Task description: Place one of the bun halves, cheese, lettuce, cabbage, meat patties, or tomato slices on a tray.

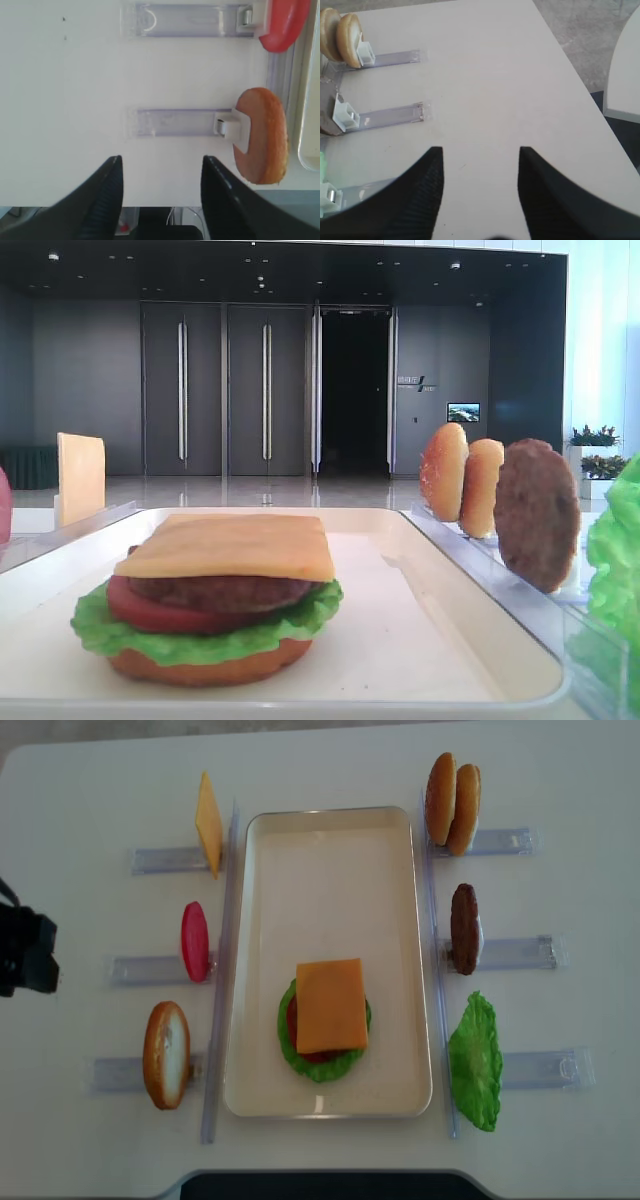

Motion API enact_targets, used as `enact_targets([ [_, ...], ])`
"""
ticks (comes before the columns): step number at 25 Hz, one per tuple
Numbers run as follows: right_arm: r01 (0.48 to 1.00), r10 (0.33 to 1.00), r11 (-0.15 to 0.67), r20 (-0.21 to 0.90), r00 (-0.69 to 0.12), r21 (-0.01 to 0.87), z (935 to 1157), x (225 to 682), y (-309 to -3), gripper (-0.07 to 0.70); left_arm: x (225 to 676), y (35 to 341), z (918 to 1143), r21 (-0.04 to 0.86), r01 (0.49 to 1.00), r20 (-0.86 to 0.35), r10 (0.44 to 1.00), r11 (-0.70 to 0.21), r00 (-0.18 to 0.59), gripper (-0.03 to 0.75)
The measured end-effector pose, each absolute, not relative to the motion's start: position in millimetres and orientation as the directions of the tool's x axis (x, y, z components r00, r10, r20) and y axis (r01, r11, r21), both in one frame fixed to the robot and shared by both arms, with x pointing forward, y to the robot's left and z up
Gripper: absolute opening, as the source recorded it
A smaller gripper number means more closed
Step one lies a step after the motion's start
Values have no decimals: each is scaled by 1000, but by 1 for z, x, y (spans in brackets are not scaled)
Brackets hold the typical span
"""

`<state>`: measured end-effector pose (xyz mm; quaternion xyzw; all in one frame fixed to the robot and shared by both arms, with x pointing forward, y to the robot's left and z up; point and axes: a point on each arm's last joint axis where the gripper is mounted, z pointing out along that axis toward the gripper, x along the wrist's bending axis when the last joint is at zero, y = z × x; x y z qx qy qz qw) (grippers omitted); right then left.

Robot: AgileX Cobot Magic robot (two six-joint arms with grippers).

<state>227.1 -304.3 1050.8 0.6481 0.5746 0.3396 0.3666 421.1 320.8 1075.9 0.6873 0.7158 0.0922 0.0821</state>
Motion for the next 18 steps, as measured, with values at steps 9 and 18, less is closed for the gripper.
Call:
enact_targets([
  [9,496,994,-71,19,109,866,1051,227,-304,359,352,308,1066,443,897,-16,1000,16,-10,380],
  [18,495,994,-71,19,109,866,1051,227,-304,359,298,302,1045,621,784,0,1000,0,0,308],
])
